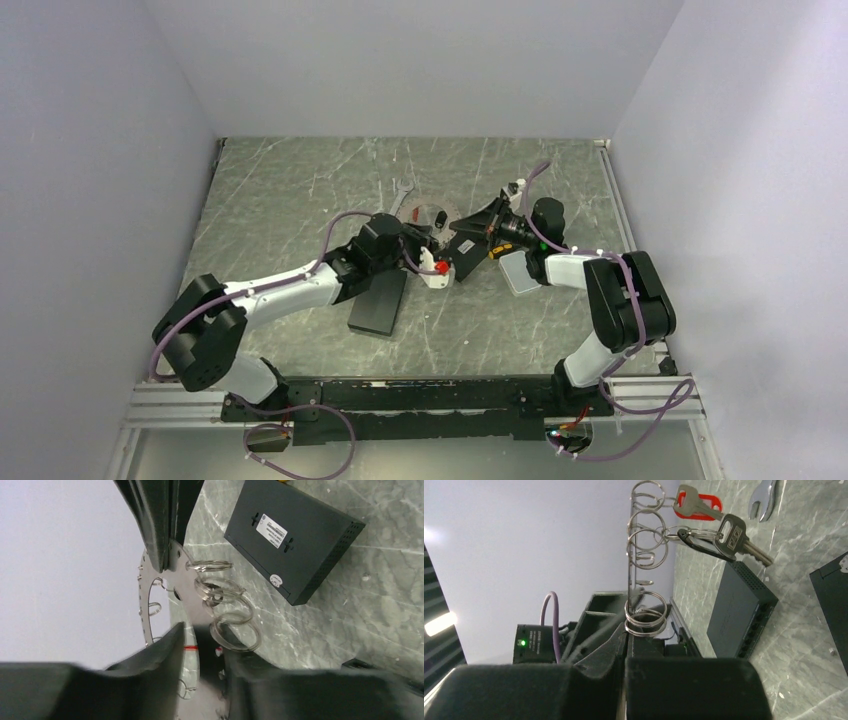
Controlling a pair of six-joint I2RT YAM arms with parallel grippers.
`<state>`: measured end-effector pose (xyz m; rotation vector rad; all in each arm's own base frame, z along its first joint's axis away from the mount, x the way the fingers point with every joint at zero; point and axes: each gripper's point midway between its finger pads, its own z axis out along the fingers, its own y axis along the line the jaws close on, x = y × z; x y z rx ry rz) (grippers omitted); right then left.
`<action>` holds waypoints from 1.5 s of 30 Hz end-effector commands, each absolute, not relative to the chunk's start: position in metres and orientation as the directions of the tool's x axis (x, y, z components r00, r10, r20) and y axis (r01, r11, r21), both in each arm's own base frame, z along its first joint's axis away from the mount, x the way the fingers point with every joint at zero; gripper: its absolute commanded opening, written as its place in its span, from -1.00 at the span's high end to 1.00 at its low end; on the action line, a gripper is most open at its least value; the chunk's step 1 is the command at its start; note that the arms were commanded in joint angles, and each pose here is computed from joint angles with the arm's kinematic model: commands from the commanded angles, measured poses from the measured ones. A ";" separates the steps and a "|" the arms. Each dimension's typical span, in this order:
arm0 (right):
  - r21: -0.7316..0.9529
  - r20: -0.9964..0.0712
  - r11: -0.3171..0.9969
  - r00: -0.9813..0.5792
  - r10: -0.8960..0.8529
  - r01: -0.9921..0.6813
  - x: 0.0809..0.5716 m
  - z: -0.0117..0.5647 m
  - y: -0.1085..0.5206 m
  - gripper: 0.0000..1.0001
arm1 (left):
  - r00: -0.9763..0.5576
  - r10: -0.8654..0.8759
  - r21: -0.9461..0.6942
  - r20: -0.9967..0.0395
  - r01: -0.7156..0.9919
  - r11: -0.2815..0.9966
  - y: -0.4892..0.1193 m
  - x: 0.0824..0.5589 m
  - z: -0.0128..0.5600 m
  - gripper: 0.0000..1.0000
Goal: Remove the keys from the keyring
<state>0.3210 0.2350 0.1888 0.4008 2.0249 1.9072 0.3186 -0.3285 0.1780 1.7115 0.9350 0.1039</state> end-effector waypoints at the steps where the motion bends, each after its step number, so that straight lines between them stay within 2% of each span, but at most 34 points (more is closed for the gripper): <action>1: 0.994 -0.106 0.057 -0.910 0.400 -0.090 0.321 0.204 0.237 1.00 | 0.675 0.623 0.875 -0.395 0.483 0.033 -0.335 0.331 0.225 0.57; 4: 0.992 -0.117 0.088 -0.918 0.380 -0.090 0.322 0.200 0.238 1.00 | 0.627 0.621 0.816 -0.470 0.577 0.034 -0.333 0.320 0.230 0.98; 7: 0.988 -0.137 0.119 -0.920 0.367 -0.099 0.326 0.199 0.236 0.47 | 0.552 0.633 0.732 -0.543 0.681 0.035 -0.326 0.305 0.232 1.00; 10: 0.983 -0.176 0.119 -0.914 0.366 -0.141 0.330 0.205 0.230 -0.15 | 0.447 0.661 0.623 -0.602 0.781 0.040 -0.316 0.293 0.233 1.00; 12: 0.975 -0.219 0.120 -0.907 0.361 -0.188 0.331 0.210 0.226 -0.35 | 0.347 0.674 0.517 -0.653 0.854 0.062 -0.308 0.281 0.234 1.00; 14: 0.961 -0.276 0.121 -0.897 0.344 -0.250 0.331 0.217 0.222 -0.47 | 0.260 0.683 0.425 -0.682 0.901 0.082 -0.302 0.274 0.239 1.00; 18: 0.899 -0.435 0.106 -0.846 0.307 -0.424 0.323 0.237 0.217 -0.57 | 0.056 0.687 0.225 -0.725 0.961 0.159 -0.289 0.268 0.250 1.00; 22: 0.833 -0.549 0.127 -0.774 0.316 -0.538 0.317 0.247 0.211 -0.69 | -0.140 0.641 0.002 -0.755 0.976 0.216 -0.285 0.258 0.267 1.00; 30: 0.616 -0.783 0.207 -0.561 0.270 -0.760 0.301 0.269 0.203 -0.83 | -0.385 0.607 -0.291 -0.695 0.923 0.253 -0.291 0.235 0.290 1.00; 34: 0.429 -0.901 0.211 -0.400 0.167 -0.878 0.281 0.277 0.202 -0.91 | -0.398 0.607 -0.366 -0.688 0.913 0.183 -0.298 0.223 0.298 1.00; 37: 0.381 -0.924 0.160 -0.366 0.113 -0.911 0.268 0.279 0.203 -0.99 | -0.393 0.573 -0.390 -0.720 0.911 0.134 -0.303 0.218 0.307 1.00; 41: 0.341 -0.939 0.070 -0.335 0.084 -0.938 0.245 0.282 0.207 -0.99 | -0.410 0.503 -0.440 -0.761 0.896 0.063 -0.306 0.217 0.319 1.00; 45: 0.332 -0.940 0.049 -0.325 0.105 -0.942 0.236 0.287 0.212 -0.97 | -0.430 0.458 -0.480 -0.778 0.877 0.007 -0.309 0.215 0.320 1.00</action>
